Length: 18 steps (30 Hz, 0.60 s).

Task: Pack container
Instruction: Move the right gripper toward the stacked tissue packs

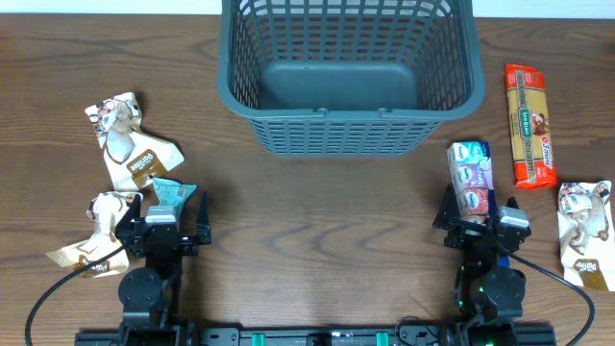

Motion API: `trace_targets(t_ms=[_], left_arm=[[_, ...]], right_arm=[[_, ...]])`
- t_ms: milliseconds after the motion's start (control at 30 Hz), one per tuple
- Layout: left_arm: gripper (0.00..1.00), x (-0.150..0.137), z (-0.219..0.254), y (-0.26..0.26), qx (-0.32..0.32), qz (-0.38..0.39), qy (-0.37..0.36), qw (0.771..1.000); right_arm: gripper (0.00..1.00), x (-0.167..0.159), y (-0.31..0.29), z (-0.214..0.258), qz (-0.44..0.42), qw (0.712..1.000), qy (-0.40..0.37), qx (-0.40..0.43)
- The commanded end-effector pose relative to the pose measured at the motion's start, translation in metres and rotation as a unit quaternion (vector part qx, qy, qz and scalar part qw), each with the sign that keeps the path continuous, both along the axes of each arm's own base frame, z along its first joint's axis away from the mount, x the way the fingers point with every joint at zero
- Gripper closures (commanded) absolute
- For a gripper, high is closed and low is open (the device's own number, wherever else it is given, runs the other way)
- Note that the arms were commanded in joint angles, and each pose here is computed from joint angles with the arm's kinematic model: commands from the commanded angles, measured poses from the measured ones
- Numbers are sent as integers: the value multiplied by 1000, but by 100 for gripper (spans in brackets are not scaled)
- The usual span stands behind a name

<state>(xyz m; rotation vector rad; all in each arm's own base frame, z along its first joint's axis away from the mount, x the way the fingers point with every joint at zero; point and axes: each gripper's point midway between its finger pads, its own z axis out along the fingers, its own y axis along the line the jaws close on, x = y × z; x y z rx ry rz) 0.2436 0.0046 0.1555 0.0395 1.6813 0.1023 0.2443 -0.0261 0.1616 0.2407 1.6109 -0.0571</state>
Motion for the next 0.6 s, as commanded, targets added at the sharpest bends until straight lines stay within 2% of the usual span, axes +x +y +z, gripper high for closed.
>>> trace_targets(t_ms=[0, 133, 233, 367, 467, 567], left_arm=[[1, 0, -18, 1, -7, 3, 20, 1000], [1, 1, -10, 8, 6, 23, 4, 1000], [1, 2, 7, 9, -56, 30, -35, 997], [1, 1, -7, 11, -88, 42, 1, 995], [1, 1, -21, 12, -83, 49, 46, 994], [2, 3, -27, 14, -80, 56, 69, 993]], right_arm=[[1, 0, 4, -1, 12, 1000, -2, 12], [1, 1, 11, 1, 31, 998, -10, 52], [1, -1, 16, 15, 48, 997, -5, 54], [1, -4, 9, 60, 39, 999, 9, 29], [1, -1, 9, 95, 56, 996, 68, 0], [1, 0, 0, 118, 43, 986, 159, 19]])
